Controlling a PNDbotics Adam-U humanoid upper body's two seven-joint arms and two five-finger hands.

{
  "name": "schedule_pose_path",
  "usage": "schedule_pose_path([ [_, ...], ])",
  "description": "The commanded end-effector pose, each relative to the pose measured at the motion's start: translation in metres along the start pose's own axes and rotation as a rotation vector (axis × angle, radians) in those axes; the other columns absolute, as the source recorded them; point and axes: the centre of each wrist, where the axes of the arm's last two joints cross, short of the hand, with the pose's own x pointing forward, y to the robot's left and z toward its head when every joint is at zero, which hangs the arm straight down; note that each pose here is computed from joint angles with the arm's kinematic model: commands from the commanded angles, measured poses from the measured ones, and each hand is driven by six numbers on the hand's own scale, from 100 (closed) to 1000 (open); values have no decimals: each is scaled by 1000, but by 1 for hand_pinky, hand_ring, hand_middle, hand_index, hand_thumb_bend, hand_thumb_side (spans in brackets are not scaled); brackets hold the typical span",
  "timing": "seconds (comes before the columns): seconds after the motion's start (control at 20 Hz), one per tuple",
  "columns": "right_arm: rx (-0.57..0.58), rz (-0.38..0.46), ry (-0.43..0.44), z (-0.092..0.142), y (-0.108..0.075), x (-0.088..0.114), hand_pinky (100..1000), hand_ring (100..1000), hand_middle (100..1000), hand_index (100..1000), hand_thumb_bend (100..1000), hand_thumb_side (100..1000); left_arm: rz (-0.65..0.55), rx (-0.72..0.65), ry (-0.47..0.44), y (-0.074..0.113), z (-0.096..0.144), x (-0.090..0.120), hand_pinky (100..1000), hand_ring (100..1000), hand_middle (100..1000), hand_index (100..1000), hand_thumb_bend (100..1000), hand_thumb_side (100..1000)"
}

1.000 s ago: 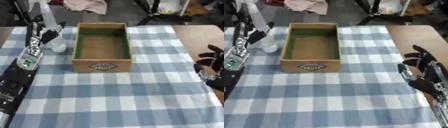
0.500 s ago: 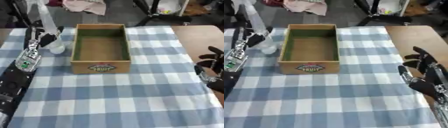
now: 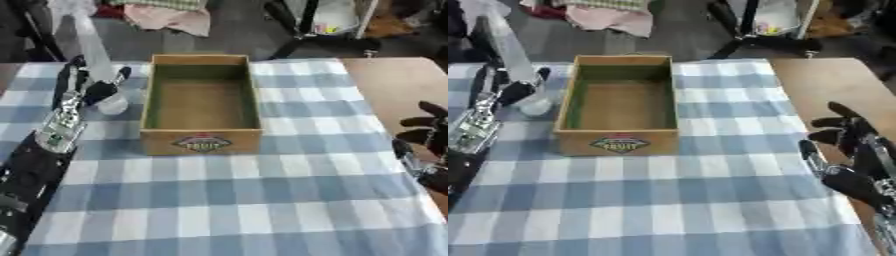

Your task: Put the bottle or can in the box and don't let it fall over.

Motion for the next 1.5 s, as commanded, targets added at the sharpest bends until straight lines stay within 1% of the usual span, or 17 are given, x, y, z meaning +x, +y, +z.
schedule_pose_path([
  [0.05, 4, 9, -30, -5, -5, 8, 803, 683, 711, 949, 274, 169, -10, 30, -34, 15, -9, 11, 855, 731, 650, 809, 414, 249],
  [0.2, 3, 9, -29, -5, -5, 8, 803, 683, 711, 949, 272, 169, -7, 28, -30, 15, -8, 11, 851, 714, 559, 748, 285, 102],
  [0.35, 2, 8, -27, -4, -5, 7, 803, 682, 711, 949, 271, 169, 1, 16, -28, 14, -8, 10, 849, 698, 473, 674, 157, 100],
  [0.45, 1, 7, -25, -4, -5, 7, 803, 682, 711, 949, 269, 169, 3, 11, -25, 14, -8, 10, 848, 687, 429, 626, 109, 100],
  [0.5, 0, 7, -25, -3, -5, 6, 803, 682, 711, 949, 269, 169, 5, 11, -23, 13, -7, 10, 846, 665, 375, 568, 100, 100],
  [0.55, 0, 6, -24, -3, -5, 6, 803, 682, 711, 949, 269, 169, 7, 12, -21, 13, -7, 10, 846, 665, 375, 568, 100, 100],
  [0.6, -1, 6, -24, -3, -5, 6, 803, 682, 711, 949, 268, 170, 12, 15, -18, 13, -7, 9, 842, 631, 304, 492, 100, 100],
  [0.65, -2, 5, -24, -3, -5, 6, 803, 683, 711, 949, 268, 170, 20, 18, -16, 13, -7, 9, 841, 620, 276, 464, 100, 100],
  [0.8, -3, 6, -23, -3, -5, 6, 803, 683, 711, 949, 266, 170, 56, 26, -20, 13, -6, 10, 841, 608, 232, 420, 100, 100],
  [0.95, -8, 8, -22, -2, -6, 5, 804, 683, 712, 950, 264, 171, 103, 43, -58, 22, -7, 19, 840, 605, 215, 403, 100, 100],
  [1.05, -12, 10, -19, -2, -7, 5, 804, 683, 712, 950, 264, 171, 133, 61, -97, 30, -8, 29, 840, 604, 212, 397, 100, 100],
  [1.3, -25, 16, -11, 2, -10, 3, 805, 683, 712, 950, 261, 173, 231, 83, -242, 52, -5, 67, 835, 606, 210, 391, 100, 100],
  [1.4, -27, 19, -9, 2, -10, 2, 805, 683, 712, 950, 260, 174, 255, 69, -297, 57, -1, 83, 834, 609, 214, 393, 100, 100],
  [1.5, -28, 19, -9, 3, -10, 2, 805, 683, 712, 950, 259, 174, 283, 43, -340, 57, 3, 99, 834, 614, 220, 397, 100, 100],
])
